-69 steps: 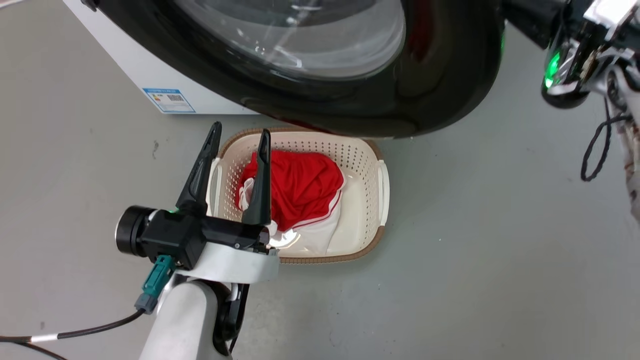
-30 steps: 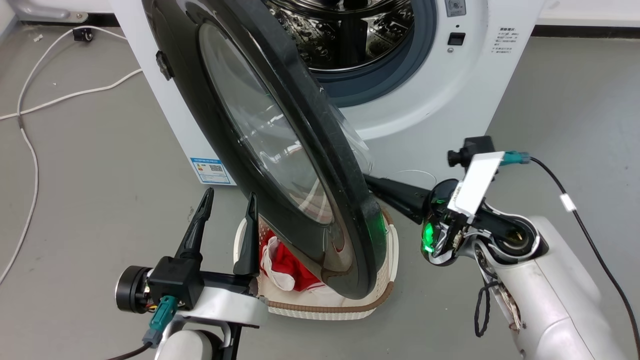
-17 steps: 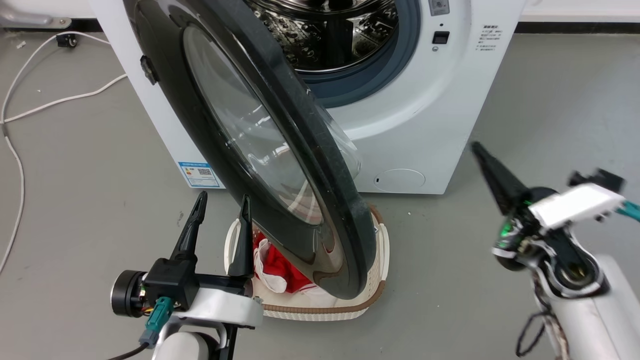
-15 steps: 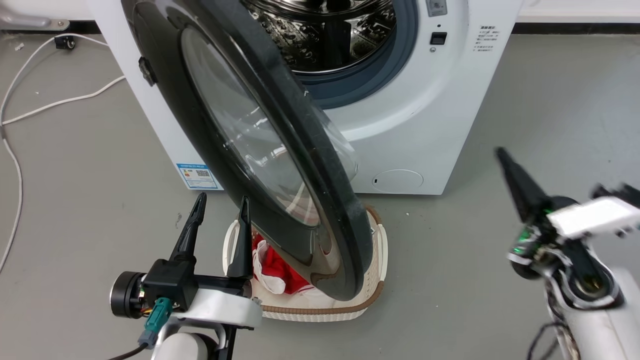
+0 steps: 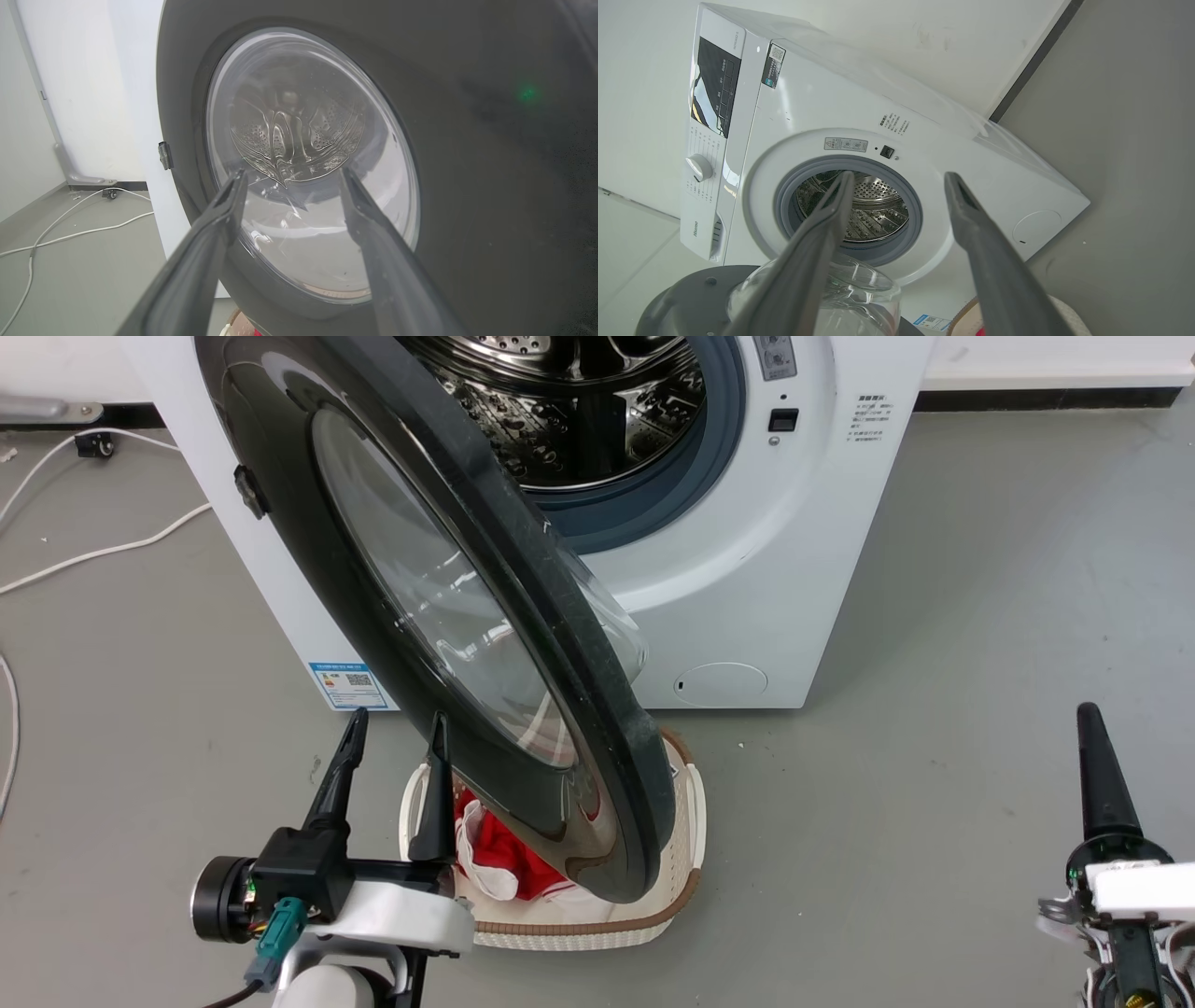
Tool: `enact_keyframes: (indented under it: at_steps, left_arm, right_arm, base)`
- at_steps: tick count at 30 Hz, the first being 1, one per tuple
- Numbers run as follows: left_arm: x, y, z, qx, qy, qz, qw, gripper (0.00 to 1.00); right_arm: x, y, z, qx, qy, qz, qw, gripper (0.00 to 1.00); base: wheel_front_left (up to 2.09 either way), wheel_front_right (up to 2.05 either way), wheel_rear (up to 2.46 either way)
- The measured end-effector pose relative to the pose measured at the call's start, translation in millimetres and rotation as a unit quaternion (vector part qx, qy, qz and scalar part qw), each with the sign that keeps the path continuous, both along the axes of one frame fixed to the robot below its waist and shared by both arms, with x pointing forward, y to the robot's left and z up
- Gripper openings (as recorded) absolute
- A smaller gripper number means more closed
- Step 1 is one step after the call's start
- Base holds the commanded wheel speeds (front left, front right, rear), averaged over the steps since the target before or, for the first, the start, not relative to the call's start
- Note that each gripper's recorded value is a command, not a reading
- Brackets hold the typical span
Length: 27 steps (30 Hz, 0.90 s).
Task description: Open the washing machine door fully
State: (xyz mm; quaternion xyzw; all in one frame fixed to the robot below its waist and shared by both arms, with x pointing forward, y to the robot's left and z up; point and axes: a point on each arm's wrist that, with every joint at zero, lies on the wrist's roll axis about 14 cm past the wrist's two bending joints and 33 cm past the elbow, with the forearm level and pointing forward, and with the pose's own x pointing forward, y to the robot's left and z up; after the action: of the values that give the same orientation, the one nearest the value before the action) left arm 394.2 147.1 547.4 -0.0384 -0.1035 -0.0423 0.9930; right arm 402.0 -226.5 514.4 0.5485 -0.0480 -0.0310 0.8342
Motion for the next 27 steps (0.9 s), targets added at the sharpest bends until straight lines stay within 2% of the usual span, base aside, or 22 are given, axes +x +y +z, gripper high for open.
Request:
enact_keyframes:
  at_steps: [3, 5, 8, 11, 15, 18, 20, 22, 27]
  left_arm:
    - [-0.2, 1.2, 0.7, 0.001, -0.001, 0.001, 1.000, 1.00]
    - [-0.2, 2.1, 1.1, 0.001, -0.002, 0.002, 1.000, 1.00]
    - [-0.2, 3.2, 1.8, 0.001, -0.003, 0.004, 1.000, 1.00]
    - [-0.3, 3.5, 2.1, 0.003, -0.003, 0.004, 1.000, 1.00]
    - [-0.4, 4.9, 2.1, 0.004, -0.003, 0.006, 1.000, 1.00]
    - [-0.5, 5.4, 2.2, 0.005, -0.003, 0.006, 1.000, 1.00]
    - [-0.5, 5.9, 1.8, 0.005, -0.003, 0.007, 1.000, 1.00]
    - [-0.4, 5.8, 1.5, 0.006, -0.003, 0.007, 1.000, 1.00]
    - [0.6, 5.5, 0.5, 0.009, -0.002, 0.006, 1.000, 1.00]
  right_arm:
    - [-6.6, -8.4, 6.9, -0.081, -0.014, -0.028, 0.996, 1.00]
    - [-8.9, -7.5, 14.0, -0.109, -0.027, -0.039, 0.993, 1.00]
    - [-13.2, -9.6, 27.1, -0.212, -0.043, -0.049, 0.975, 1.00]
    - [-17.2, -5.8, 43.4, -0.313, -0.062, -0.056, 0.946, 1.00]
    - [-23.1, 8.3, 61.1, -0.450, -0.080, -0.054, 0.888, 1.00]
    - [-29.4, 24.1, 57.3, -0.511, -0.073, -0.032, 0.856, 1.00]
    - [-32.7, 34.4, 51.8, -0.533, -0.066, -0.015, 0.843, 1.00]
    - [-37.0, 42.6, 43.0, -0.546, -0.056, 0.003, 0.836, 1.00]
    - [-43.6, 47.1, 29.7, -0.546, -0.039, 0.020, 0.837, 1.00]
  base:
    - [0.00, 0.00, 0.00]
    - [0.00, 0.00, 0.00]
    - [0.00, 0.00, 0.00]
    - [0.00, 0.00, 0.00]
    - [0.00, 0.00, 0.00]
    - [0.00, 0.00, 0.00]
    - [0.00, 0.00, 0.00]
    - [0.00, 0.00, 0.00]
    - [0.00, 0.00, 0.00]
